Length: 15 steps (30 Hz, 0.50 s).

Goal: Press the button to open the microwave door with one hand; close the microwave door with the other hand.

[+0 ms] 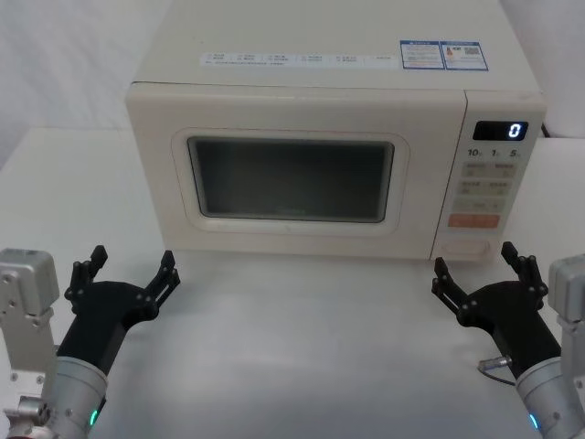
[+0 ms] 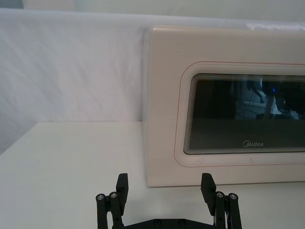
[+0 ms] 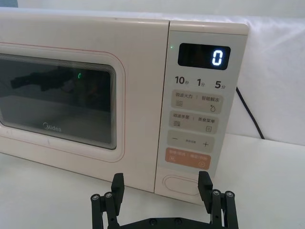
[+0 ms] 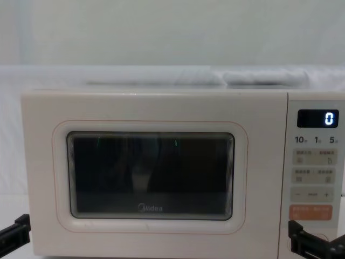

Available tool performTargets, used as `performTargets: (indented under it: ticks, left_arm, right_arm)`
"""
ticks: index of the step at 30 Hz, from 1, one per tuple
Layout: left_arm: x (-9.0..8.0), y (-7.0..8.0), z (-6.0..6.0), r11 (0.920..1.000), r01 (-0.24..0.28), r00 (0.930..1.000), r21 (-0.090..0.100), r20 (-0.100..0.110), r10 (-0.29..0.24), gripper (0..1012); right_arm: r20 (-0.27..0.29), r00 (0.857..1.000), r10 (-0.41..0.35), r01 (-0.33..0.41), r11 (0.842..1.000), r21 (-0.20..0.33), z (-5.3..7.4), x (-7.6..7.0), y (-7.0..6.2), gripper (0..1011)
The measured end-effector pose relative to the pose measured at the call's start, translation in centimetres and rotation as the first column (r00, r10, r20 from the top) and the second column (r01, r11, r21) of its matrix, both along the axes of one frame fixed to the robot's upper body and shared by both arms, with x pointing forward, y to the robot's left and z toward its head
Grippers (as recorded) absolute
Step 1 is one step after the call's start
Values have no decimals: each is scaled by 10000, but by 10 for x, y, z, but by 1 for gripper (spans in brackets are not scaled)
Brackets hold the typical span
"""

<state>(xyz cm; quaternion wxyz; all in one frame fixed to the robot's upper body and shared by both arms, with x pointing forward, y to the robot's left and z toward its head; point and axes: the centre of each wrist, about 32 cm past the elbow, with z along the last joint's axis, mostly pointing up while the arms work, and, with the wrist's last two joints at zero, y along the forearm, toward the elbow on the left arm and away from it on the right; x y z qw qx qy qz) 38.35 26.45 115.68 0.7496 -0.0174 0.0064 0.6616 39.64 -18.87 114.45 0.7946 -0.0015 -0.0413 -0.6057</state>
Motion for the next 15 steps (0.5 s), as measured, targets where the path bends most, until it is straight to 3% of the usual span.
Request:
performTargets:
  ticks: [15]
  left_arm:
    - [0, 0, 0, 10000, 1, 10000, 1, 0, -1, 1001]
  right_arm:
    - [0, 10000, 0, 0, 10000, 0, 0, 0, 0, 1002]
